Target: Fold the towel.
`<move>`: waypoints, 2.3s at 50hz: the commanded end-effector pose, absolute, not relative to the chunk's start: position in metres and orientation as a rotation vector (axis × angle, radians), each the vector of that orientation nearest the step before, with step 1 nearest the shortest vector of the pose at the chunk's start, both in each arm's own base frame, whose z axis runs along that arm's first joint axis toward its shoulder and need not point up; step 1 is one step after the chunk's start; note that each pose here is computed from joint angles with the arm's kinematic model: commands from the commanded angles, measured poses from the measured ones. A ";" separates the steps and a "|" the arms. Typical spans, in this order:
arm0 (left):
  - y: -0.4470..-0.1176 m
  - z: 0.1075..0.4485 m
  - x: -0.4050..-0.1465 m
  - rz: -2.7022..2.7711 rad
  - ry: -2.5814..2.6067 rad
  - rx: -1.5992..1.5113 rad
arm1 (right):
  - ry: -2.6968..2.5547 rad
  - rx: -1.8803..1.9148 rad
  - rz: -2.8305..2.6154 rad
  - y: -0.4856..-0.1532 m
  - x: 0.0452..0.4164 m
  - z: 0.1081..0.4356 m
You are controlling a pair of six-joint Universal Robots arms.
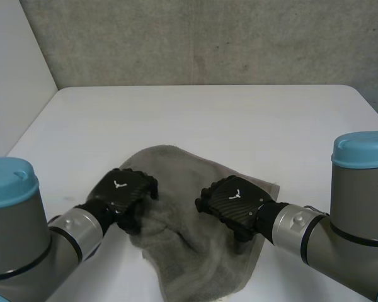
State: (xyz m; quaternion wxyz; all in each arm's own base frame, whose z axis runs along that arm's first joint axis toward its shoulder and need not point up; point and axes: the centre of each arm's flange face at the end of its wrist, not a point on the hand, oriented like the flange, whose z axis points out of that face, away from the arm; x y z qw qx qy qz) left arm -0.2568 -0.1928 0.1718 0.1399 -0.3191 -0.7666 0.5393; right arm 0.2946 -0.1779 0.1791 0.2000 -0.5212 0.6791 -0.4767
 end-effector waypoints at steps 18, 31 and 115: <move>-0.276 0.178 -0.225 1.709 -2.312 -0.725 | 1.646 -1.602 -1.162 -0.088 0.357 0.147; -0.283 0.175 -0.218 1.711 -2.339 -0.695 | 1.719 -1.790 -1.434 -0.111 0.356 0.128; -0.244 0.277 -0.279 1.842 -2.035 -0.923 | 2.042 -1.118 -1.800 -0.270 0.236 0.321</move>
